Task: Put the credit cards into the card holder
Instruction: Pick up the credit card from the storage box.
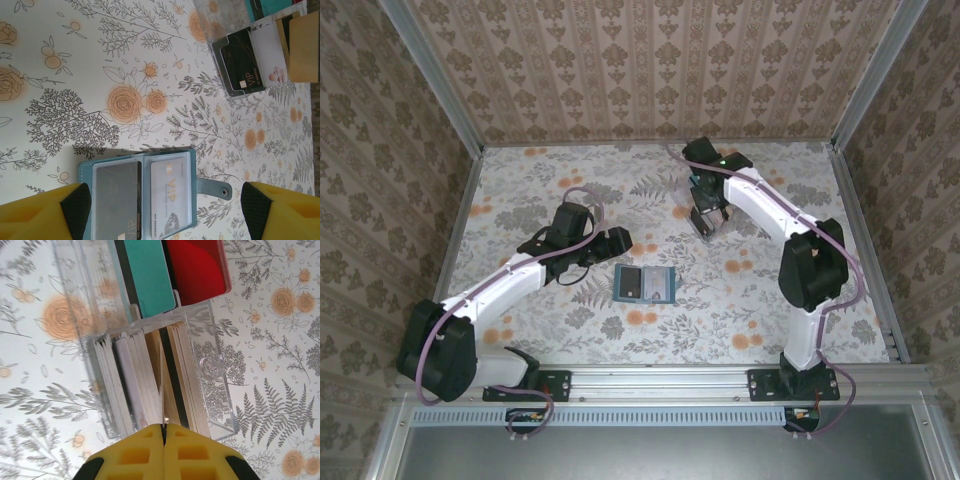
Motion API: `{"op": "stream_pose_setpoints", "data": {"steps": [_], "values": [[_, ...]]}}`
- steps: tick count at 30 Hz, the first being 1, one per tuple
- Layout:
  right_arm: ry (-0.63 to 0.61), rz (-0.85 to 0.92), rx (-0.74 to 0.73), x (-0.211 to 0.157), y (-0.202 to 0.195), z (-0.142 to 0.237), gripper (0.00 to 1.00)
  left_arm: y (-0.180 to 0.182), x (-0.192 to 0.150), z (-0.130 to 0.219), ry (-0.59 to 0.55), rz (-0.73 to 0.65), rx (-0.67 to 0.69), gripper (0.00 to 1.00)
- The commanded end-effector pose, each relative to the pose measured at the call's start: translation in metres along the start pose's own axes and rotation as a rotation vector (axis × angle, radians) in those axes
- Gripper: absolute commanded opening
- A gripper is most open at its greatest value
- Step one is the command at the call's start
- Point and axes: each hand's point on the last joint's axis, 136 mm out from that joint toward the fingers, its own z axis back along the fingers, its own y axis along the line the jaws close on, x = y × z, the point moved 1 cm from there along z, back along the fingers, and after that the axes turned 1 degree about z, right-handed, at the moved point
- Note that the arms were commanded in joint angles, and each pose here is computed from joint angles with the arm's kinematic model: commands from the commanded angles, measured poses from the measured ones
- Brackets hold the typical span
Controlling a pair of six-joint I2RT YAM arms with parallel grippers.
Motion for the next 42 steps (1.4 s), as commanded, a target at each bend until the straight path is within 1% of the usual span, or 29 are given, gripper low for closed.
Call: {"op": "stream_pose_setpoints", "data": {"steps": [1, 7, 9, 12, 14, 17, 20, 22, 24, 29, 30, 35, 38, 42], "values": [[-0.039, -0.081, 0.075, 0.000, -0.002, 0.031, 0.04, -0.007, 0.007, 0.002, -0.006, 0.011, -0.035, 0.81], [-0.081, -0.160, 0.154, -0.003, 0.000, 0.054, 0.04, -0.017, 0.011, 0.004, -0.006, 0.033, -0.086, 0.81], [-0.097, -0.216, 0.222, -0.005, 0.004, 0.063, 0.04, -0.021, 0.013, 0.005, -0.007, 0.044, -0.110, 0.81], [-0.137, -0.329, 0.368, -0.007, 0.017, 0.080, 0.04, -0.027, 0.017, 0.007, -0.007, 0.063, -0.149, 0.81], [-0.154, -0.410, 0.446, -0.010, 0.025, 0.086, 0.03, -0.032, 0.020, 0.008, -0.009, 0.078, -0.180, 0.81], [-0.173, -0.511, 0.608, -0.013, 0.044, 0.095, 0.02, -0.041, 0.025, 0.009, -0.002, 0.098, -0.235, 0.80], [-0.162, -0.588, 0.733, -0.017, 0.059, 0.099, 0.02, -0.050, 0.027, 0.008, 0.015, 0.111, -0.282, 0.79], [-0.150, -0.623, 0.846, -0.017, 0.073, 0.104, 0.02, -0.055, 0.028, 0.007, 0.025, 0.122, -0.315, 0.79], [-0.127, -0.652, 0.916, -0.020, 0.083, 0.104, 0.02, -0.060, 0.030, 0.005, 0.032, 0.133, -0.345, 0.79], [-0.088, -0.683, 1.012, -0.028, 0.098, 0.101, 0.03, -0.072, 0.032, -0.001, 0.066, 0.142, -0.414, 0.79], [-0.085, -0.681, 1.036, -0.028, 0.101, 0.102, 0.03, -0.075, 0.029, -0.003, 0.086, 0.139, -0.428, 0.78], [-0.059, -0.688, 1.129, -0.030, 0.115, 0.105, 0.03, -0.082, 0.030, -0.009, 0.116, 0.136, -0.466, 0.74], [-0.049, -0.682, 1.166, -0.032, 0.123, 0.105, 0.04, -0.086, 0.028, -0.015, 0.142, 0.140, -0.492, 0.67], [-0.036, -0.671, 1.177, -0.034, 0.130, 0.104, 0.04, -0.093, 0.026, -0.020, 0.165, 0.146, -0.524, 0.56]]}}
